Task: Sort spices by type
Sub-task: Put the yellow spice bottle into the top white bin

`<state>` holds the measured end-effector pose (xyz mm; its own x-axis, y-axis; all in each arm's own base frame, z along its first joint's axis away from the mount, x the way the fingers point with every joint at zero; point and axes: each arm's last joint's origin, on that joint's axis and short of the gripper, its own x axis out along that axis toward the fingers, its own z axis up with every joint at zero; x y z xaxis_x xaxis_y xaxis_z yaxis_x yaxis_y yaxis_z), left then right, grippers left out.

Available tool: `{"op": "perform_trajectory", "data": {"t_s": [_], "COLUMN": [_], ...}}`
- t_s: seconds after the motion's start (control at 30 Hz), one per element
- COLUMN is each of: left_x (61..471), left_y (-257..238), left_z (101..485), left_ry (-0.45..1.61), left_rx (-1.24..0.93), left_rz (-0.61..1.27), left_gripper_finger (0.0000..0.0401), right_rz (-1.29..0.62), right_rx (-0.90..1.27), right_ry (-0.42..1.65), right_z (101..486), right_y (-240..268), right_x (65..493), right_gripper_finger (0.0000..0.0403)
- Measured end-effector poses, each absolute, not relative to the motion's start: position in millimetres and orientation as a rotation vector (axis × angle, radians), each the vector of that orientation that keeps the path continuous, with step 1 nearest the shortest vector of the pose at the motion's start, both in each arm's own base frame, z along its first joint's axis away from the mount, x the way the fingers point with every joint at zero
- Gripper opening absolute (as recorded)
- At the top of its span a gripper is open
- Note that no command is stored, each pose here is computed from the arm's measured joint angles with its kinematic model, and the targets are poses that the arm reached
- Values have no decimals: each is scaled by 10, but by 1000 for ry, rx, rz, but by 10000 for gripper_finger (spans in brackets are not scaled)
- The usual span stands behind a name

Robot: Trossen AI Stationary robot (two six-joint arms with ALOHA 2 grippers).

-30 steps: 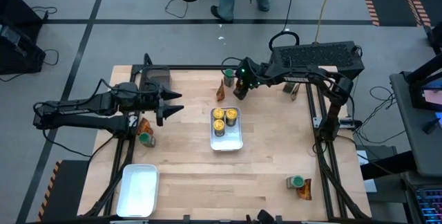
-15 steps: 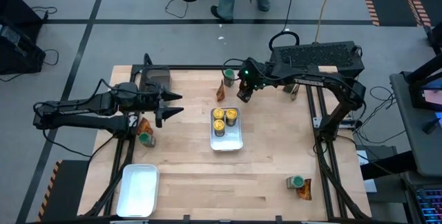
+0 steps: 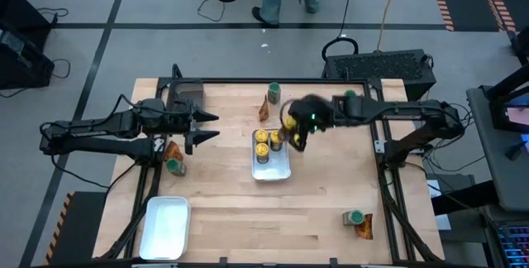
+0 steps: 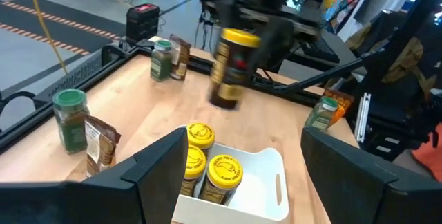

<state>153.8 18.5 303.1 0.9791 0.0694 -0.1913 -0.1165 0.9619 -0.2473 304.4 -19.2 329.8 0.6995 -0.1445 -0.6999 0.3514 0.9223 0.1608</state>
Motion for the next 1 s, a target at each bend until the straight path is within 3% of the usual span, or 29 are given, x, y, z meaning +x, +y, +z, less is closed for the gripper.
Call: {"op": "perform_trajectory", "data": {"t_s": [0.43,1.0], "left_x": [1538,1537], "left_y": [157,127], "left_z": [3031,3032], "left_ry": [193,201], "left_rx": [-205,-206], "left_rz": [-8,-112], "left_gripper_finger": [286,286], "right_rz": [-335,-577], "right_rx": [365,376], "right_ry": [716,803], "right_z": [3020,2302], "right_y": [631,739], "right_x": [3286,3623], "right_gripper_finger": [200,201]}}
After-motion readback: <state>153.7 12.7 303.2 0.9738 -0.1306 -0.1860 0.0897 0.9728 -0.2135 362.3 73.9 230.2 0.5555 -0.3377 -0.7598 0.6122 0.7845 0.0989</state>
